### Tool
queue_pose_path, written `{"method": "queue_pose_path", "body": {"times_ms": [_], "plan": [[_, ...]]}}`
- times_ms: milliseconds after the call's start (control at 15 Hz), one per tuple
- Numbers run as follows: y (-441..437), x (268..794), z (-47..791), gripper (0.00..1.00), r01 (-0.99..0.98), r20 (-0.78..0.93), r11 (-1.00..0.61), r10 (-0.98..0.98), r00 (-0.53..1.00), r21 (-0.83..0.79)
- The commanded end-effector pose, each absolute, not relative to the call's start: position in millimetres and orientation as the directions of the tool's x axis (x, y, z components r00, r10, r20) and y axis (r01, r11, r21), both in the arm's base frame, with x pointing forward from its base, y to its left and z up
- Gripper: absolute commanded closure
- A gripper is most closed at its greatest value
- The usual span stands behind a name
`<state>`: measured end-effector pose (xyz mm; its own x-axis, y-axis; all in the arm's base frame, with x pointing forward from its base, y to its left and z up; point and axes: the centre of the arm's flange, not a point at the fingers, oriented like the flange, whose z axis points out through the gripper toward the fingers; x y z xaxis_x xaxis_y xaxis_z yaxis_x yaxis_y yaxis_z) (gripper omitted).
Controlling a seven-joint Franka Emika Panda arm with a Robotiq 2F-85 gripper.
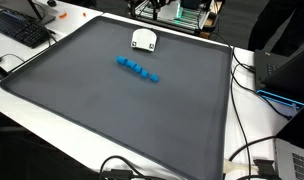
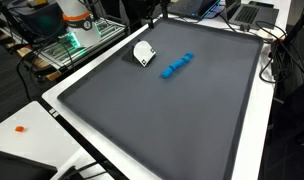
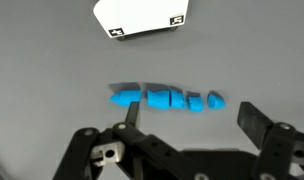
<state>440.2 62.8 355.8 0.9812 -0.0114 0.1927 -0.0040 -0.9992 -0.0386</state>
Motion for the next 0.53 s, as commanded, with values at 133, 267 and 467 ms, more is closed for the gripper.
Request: {"method": "queue_pose_path", "body": {"times_ms": [133,267,467], "plan": [[77.2,428.6,365.9,0.0,0.065,0.199,-0.998,0.061,0.978,-0.014],[80.8,426.5,369.1,0.0,0.082,0.206,-0.997,0.078,0.975,-0.011],[85.4,423.9,373.7,0.0,0.099,0.217,-0.995,0.094,0.972,-0.012]]}}
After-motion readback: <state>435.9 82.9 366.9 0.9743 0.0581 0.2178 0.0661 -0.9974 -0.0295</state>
